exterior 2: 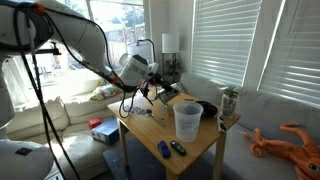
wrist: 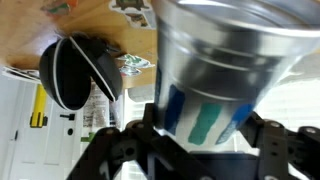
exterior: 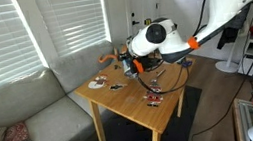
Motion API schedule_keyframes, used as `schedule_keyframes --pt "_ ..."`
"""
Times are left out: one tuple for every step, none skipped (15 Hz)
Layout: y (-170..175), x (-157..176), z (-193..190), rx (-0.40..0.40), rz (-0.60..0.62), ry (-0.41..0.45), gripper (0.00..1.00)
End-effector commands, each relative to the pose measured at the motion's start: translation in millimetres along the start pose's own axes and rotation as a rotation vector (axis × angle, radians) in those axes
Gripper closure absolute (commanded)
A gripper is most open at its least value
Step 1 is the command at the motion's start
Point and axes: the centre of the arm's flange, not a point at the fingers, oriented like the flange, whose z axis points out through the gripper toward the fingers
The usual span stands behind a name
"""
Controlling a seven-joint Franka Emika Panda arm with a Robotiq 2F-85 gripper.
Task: Put the silver cup upside down, then put the clear cup upside down on the silver cup
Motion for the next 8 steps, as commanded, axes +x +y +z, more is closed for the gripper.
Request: schedule_keyframes --pt "19 -41 -26 -0.029 0.015 0.069 0.44" --pt "18 -44 -28 -0.034 0.015 0.098 0.44" --pt "17 -47 -32 -0.037 0.02 0.125 0.44" --pt "17 -50 -35 -0.038 0.023 0.15 0.44" --pt "17 -52 -37 -0.04 0.023 0.166 0.44" --pt "17 -55 -38 -0.043 0.02 0.184 0.44" --pt "18 -58 -38 -0.049 0.021 0.203 0.44" --pt "19 -61 -37 -0.05 0.02 0.214 0.44"
